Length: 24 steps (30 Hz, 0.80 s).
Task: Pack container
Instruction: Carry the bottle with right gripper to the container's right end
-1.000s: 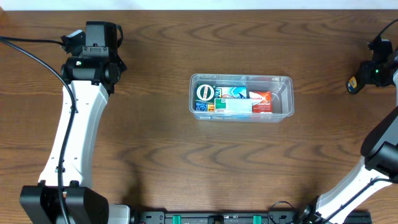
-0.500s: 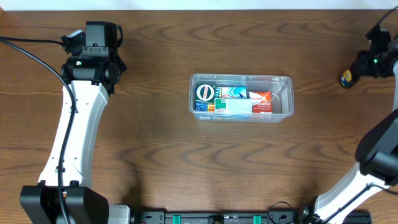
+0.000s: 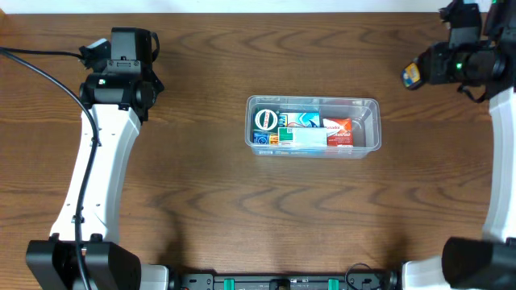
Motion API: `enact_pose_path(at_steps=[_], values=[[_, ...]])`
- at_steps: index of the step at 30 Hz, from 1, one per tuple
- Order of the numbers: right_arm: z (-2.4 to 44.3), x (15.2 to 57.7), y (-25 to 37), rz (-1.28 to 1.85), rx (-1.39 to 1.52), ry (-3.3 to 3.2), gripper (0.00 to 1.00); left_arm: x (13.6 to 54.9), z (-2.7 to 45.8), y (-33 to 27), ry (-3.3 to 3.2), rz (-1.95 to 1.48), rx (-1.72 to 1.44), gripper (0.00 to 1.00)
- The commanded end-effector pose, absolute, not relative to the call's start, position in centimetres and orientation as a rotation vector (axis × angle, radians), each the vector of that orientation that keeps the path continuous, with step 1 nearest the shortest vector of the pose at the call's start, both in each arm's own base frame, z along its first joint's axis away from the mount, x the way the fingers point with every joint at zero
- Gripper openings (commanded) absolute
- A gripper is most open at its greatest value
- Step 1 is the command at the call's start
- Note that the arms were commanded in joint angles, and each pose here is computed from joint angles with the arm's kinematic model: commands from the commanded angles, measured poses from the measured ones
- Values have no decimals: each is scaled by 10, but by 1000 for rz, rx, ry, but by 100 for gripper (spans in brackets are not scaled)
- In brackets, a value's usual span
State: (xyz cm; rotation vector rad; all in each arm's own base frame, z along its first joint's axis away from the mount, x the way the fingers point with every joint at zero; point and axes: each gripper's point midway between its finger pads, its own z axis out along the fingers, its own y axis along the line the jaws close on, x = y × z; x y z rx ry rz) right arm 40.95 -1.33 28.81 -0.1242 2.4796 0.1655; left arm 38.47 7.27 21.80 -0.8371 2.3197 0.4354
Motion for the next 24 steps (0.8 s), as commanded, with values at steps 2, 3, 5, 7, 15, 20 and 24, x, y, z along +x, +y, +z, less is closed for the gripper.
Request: enact_pose_path(at_steps=[2,3,5,7,15,20,24], values=[[291,398,18,241,-132,2511,18,384,223,76,2306,454,-834,98],[288,396,24,251,-143,2526,18,384,223,76,2306,454,-834,98],[282,392,36,270,-174,2552,18,384,223,76,2306,454,-834,98],[278,389,48,286,-206,2569,18,384,223,76,2306,454,-834,98],[251,381,69,206,-175,2653,18,384,223,76,2306,454,-834,98],[228,382,72,198,-126,2683,18,384,223,76,2306,454,-834,98],[209,383,72,196,-97,2701,18,384,223,76,2306,454,-834,98]])
